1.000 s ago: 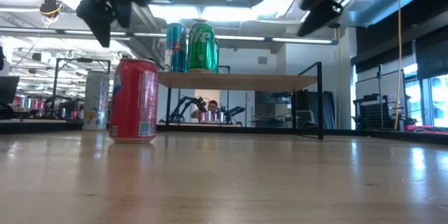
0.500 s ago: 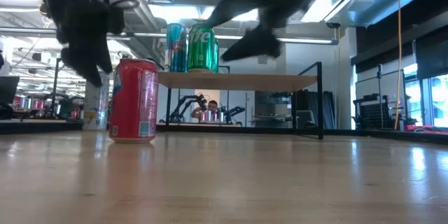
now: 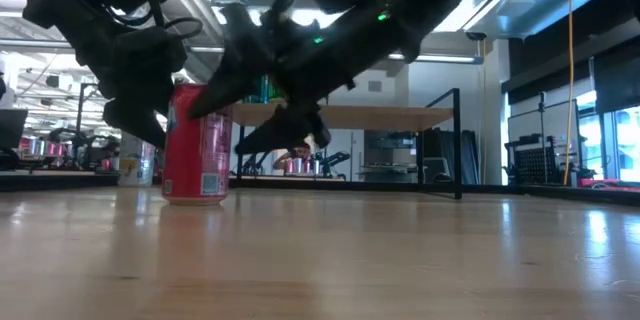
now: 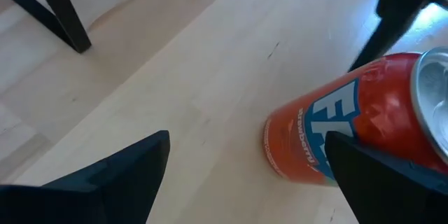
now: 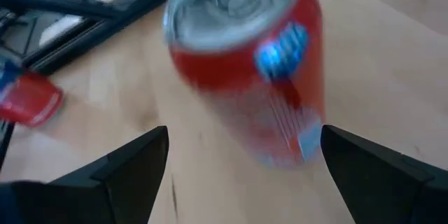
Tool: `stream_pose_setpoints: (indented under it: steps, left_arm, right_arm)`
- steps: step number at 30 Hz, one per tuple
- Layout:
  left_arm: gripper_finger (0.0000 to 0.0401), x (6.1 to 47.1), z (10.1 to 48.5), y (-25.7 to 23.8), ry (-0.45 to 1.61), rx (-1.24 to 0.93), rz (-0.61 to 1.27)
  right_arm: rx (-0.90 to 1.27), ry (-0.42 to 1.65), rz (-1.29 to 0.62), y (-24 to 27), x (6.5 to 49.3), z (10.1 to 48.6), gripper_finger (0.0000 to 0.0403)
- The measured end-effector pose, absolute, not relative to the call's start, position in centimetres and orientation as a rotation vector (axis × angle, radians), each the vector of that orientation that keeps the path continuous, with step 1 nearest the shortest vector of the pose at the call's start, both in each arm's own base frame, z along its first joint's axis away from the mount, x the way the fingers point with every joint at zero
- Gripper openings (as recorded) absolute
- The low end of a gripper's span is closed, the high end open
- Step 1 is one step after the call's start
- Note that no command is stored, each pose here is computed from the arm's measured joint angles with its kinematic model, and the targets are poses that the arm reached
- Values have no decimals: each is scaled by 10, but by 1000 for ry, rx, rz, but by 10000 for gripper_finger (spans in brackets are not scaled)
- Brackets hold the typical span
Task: Place canned beverage on shelf
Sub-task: Put the top orange soda can on the shelf
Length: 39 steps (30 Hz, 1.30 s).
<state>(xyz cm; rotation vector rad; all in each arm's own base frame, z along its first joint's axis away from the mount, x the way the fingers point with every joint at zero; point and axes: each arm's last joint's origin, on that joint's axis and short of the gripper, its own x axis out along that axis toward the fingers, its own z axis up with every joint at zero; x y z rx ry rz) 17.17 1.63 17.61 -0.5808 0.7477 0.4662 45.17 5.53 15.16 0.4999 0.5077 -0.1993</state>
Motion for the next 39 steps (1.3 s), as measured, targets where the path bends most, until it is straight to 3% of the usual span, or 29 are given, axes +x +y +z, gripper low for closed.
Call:
stream_pose_setpoints:
  steps: [7,20,31,39]
  left_arm:
    - [379,172,176,15,759,-599,426]
    - [379,173,176,0,806,-620,295]
    - [379,171,179,-10,837,-648,156]
    - [379,157,199,-14,763,-711,-37]
  right_arm:
    - [476,522,-289,43,455,155,358]
    - [429,668,-266,35,446,153,358]
    - [375,772,-217,35,425,187,358]
    - [369,473,-110,43,430,236,358]
